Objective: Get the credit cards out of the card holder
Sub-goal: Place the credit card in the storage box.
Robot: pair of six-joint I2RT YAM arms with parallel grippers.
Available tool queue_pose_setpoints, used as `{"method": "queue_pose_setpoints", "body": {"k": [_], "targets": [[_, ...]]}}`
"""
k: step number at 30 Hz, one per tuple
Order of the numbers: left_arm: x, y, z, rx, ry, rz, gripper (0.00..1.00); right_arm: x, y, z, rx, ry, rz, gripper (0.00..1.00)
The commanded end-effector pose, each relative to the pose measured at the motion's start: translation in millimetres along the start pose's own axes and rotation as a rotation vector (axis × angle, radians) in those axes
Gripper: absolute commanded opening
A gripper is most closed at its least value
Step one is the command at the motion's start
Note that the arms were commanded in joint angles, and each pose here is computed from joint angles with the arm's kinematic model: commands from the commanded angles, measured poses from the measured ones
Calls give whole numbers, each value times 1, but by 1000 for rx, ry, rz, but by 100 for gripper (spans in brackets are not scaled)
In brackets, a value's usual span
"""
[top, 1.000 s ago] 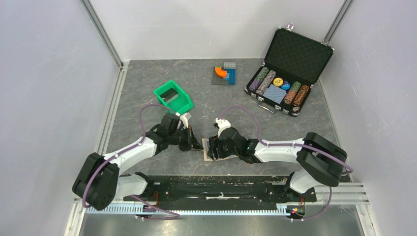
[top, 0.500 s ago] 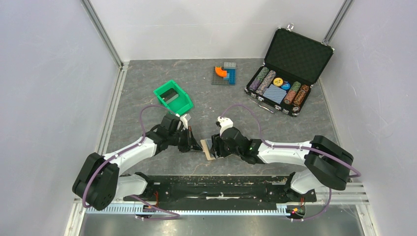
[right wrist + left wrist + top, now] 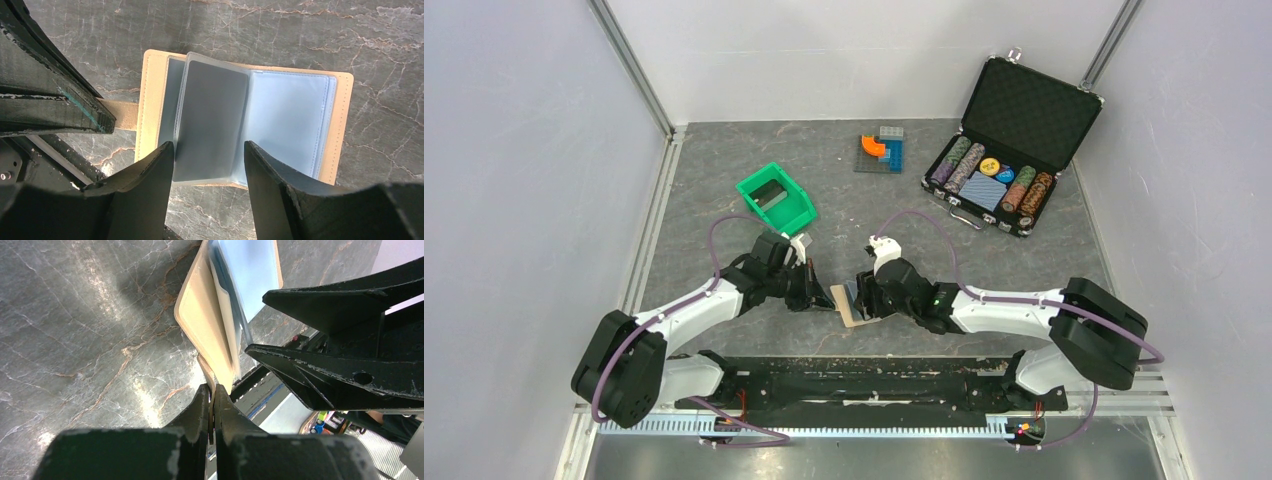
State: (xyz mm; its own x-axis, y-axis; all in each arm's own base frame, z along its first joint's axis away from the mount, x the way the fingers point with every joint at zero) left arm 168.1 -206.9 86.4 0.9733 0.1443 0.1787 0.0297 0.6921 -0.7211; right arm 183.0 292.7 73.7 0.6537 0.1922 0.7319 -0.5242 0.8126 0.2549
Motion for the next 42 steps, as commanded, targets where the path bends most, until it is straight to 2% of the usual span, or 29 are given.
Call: {"method": "queue_pose_setpoints", "body": {"k": [1, 5, 6, 7, 18, 22, 26, 29, 36, 42], "targets": [[2, -1, 1, 4, -6, -40, 2, 12, -5, 7, -41, -52, 10, 56], [2, 0, 1, 11, -4, -40, 2, 15, -11, 13, -71, -65, 19, 56], [2, 0, 1, 13, -5, -41, 2, 25, -32, 11, -126, -83, -18, 56], [2, 0, 1, 15, -5, -41, 2, 17, -13, 15, -83, -72, 22, 56], [4, 4, 2, 45, -13, -41, 4, 33, -26, 28, -129, -125, 40, 56], [7, 5, 3, 70, -25, -41, 14, 34, -34, 31, -134, -110, 44, 56], [15, 3, 9, 106, -72, -40, 36, 34, -40, 31, -107, -101, 35, 56], [25, -5, 17, 115, -124, -59, 41, 33, -47, 25, -71, -101, 20, 54], [40, -41, 34, 34, -204, -105, 42, 24, -62, 14, -25, -76, -12, 48], [36, -66, 20, -75, -178, -121, 38, 16, -62, 4, 16, -43, -9, 43]]}}
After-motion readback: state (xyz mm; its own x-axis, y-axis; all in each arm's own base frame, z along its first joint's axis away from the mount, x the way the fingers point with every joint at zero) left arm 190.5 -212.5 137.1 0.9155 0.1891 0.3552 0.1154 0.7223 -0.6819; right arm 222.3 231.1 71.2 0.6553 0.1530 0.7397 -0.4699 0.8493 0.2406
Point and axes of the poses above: each gripper's point midway between its finger pads, its own z axis back along the fingers, its own y axis along the line the jaws close on, x = y × z, the point moved 3 cm from there along z, back along the fingers, and after that the axes turned 4 degrees about z, right-handed, at the moved point
